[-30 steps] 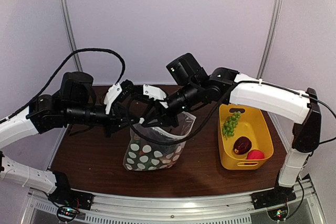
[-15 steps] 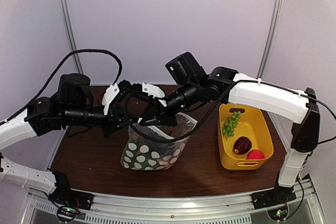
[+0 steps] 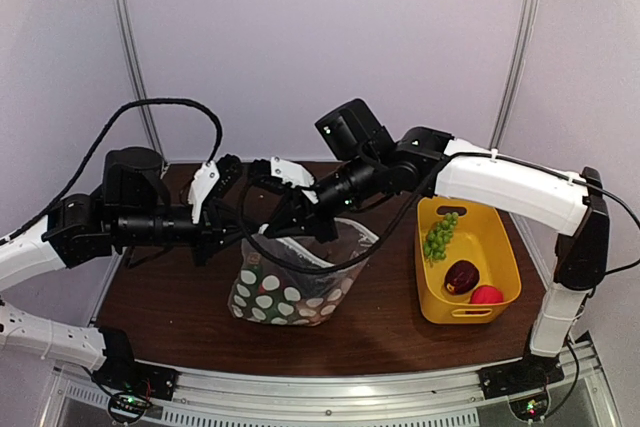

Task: Place the food in the zip-top bag and seal the zipper
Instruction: Zip the zipper on the zipper food storage bag.

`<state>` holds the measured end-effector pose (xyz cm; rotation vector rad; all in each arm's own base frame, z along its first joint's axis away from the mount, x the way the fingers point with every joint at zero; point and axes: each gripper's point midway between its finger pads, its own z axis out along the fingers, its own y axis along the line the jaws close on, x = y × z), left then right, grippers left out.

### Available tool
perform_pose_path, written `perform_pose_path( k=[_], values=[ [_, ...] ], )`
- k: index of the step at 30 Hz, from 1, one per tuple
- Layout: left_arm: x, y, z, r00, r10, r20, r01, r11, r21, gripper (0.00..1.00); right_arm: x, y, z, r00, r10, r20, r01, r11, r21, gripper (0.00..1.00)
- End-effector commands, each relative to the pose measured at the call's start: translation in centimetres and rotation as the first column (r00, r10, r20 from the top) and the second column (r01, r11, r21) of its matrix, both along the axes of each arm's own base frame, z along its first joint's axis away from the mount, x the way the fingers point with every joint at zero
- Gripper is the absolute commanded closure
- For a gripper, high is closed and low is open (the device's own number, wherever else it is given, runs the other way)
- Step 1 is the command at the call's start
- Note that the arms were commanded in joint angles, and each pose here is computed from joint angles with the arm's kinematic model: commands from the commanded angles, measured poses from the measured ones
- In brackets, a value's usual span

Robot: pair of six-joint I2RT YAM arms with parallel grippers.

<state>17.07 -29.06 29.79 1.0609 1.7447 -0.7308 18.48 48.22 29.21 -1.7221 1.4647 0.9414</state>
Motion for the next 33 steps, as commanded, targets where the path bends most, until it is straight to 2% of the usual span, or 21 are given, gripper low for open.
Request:
perform_pose_path(
  k=[1, 11, 19, 27, 33],
  values=[
    [1.8, 2.2, 3.0, 0.984, 0.14, 0.112, -0.132, 0.989, -0.071, 1.0, 2.0, -2.8, -1.1, 0.998, -0.044, 0.035, 0.047, 0.994, -0.097, 1.0],
    [3.1, 4.0, 2.6, 0.958, 0.254, 0.133, -0.247, 0.967, -0.067, 1.0, 4.9, -7.6, -3.4, 0.994, -0.101, 0.038, 0.107, 0.967, -0.233, 1.0],
    [3.7, 4.3, 2.0, 0.949, 0.286, 0.132, -0.281, 0.958, -0.052, 1.0, 6.3, -12.1, -5.9, 0.987, -0.152, 0.048, 0.159, 0.931, -0.328, 1.0],
    [4.1, 3.8, 1.5, 0.952, 0.281, 0.122, -0.278, 0.96, -0.042, 1.0, 8.7, -16.6, -6.0, 0.968, -0.243, 0.055, 0.247, 0.904, -0.35, 1.0],
    [4.2, 1.9, 0.6, 0.97, 0.224, 0.097, -0.222, 0.974, -0.035, 1.0, 9.2, -17.3, -5.7, 0.963, -0.262, 0.055, 0.265, 0.904, -0.335, 1.0]
  ],
)
